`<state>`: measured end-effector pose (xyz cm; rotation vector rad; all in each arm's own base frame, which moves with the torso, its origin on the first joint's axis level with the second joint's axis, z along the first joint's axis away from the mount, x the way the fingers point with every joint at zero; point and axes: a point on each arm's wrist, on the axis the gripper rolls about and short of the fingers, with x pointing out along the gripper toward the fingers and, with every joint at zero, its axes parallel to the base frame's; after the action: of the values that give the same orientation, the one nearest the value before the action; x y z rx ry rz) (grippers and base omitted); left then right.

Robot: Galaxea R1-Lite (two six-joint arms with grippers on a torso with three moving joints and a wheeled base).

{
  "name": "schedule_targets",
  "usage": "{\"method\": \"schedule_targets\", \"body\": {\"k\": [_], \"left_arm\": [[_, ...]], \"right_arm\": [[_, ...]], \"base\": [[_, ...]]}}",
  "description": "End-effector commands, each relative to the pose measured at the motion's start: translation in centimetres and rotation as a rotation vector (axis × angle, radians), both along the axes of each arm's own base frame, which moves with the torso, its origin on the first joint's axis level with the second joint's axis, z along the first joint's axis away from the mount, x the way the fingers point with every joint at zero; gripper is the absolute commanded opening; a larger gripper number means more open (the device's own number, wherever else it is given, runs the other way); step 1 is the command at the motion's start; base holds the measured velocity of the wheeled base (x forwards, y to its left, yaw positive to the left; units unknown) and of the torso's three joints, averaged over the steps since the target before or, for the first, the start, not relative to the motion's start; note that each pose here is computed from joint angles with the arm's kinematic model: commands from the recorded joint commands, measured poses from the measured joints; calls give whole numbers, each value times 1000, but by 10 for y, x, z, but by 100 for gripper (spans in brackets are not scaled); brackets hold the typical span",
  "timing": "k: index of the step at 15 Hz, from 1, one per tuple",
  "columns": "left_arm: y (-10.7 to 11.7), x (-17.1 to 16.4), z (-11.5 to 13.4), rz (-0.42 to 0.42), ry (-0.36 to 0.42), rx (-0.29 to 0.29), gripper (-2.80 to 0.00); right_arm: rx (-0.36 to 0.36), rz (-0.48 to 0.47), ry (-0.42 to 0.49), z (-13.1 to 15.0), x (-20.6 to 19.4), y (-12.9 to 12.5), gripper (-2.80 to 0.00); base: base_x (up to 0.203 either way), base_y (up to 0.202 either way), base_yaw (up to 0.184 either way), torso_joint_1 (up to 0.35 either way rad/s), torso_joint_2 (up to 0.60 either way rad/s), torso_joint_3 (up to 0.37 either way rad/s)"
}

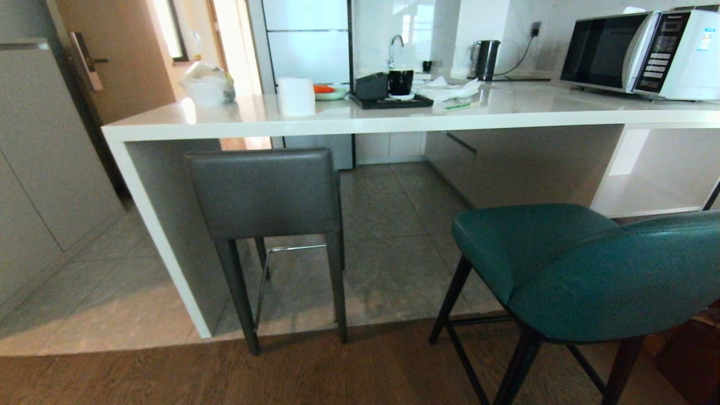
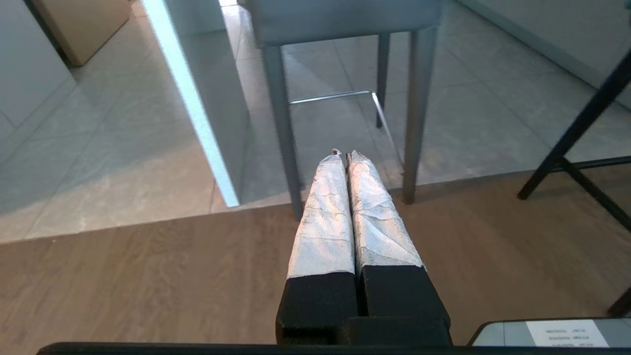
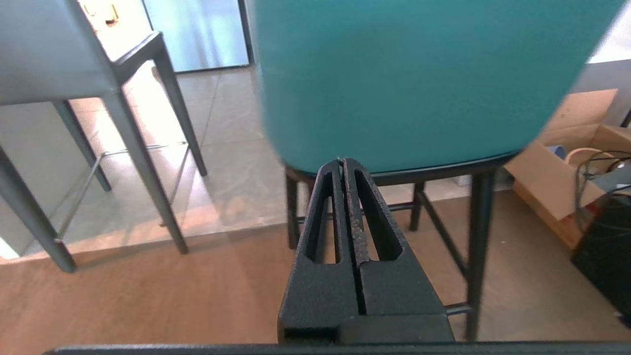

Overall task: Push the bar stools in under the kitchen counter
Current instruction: Push the blue chair back under the dining table

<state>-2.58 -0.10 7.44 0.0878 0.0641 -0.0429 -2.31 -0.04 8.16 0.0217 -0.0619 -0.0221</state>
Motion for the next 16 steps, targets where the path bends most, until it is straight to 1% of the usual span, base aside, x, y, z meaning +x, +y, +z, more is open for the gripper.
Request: {"method": "schedule_targets", "body": {"k": [1,16], "left_arm": [[0,0,0,0,3,0,-280],[0,0,0,0,3,0,-280]], "right_arm": [[0,0,23,-7,2,0,-280],[2,0,23,-7,2,0,-280]], "base": [[0,-204,-1,2,-2,-2],[0,-195,1,2,3,2]]}}
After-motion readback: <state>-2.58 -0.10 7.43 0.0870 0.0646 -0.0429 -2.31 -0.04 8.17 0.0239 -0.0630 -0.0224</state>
